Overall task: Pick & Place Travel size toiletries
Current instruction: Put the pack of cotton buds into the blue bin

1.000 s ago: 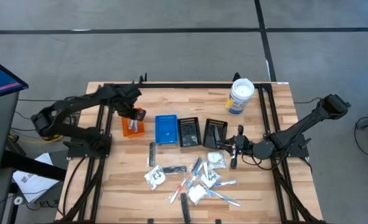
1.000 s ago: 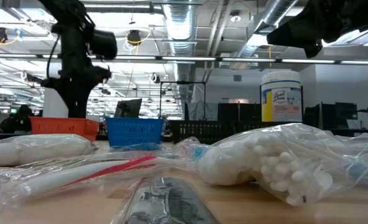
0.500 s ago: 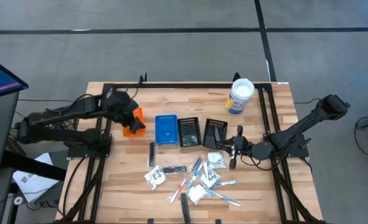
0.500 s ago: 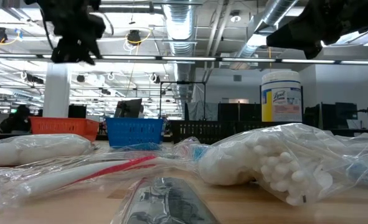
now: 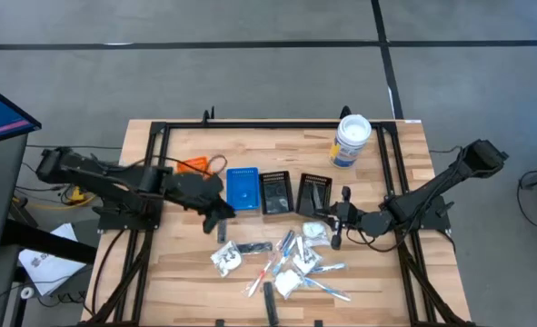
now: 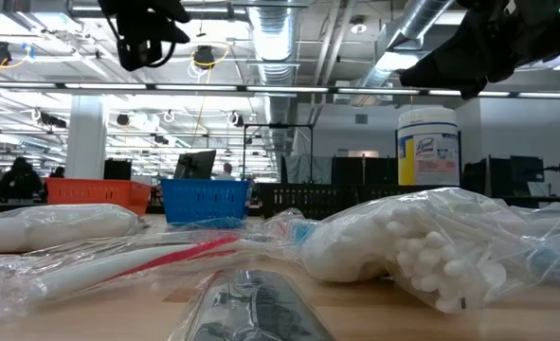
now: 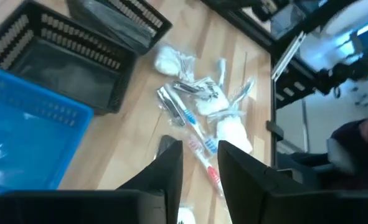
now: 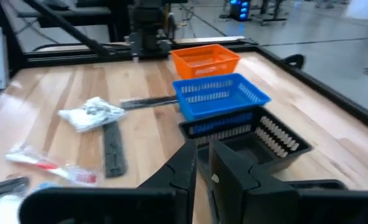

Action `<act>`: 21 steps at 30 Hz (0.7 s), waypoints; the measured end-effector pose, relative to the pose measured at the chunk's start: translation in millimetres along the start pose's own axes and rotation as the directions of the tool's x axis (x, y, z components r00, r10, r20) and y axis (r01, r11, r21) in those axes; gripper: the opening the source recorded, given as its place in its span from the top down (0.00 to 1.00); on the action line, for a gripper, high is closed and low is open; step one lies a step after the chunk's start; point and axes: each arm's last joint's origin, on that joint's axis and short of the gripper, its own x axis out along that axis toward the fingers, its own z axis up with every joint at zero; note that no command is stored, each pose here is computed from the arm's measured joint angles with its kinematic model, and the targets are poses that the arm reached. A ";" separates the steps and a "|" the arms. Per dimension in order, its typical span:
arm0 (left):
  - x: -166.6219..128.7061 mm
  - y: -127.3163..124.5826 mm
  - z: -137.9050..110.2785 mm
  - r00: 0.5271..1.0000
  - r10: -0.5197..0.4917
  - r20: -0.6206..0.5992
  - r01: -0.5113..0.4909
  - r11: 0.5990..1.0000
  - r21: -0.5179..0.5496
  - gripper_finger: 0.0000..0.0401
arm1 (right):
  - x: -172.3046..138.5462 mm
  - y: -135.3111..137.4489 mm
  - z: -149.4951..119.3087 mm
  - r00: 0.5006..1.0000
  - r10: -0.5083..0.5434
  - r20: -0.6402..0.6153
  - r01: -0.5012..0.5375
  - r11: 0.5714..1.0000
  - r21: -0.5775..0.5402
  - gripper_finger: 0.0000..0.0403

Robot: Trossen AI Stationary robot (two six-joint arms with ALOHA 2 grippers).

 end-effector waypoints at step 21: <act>54.3 -29.9 -89.0 0.824 0.037 -0.565 -0.252 0.918 -0.307 0.77 | 0.1 1.2 0.0 0.999 0.043 -0.008 -0.043 0.999 0.011 0.91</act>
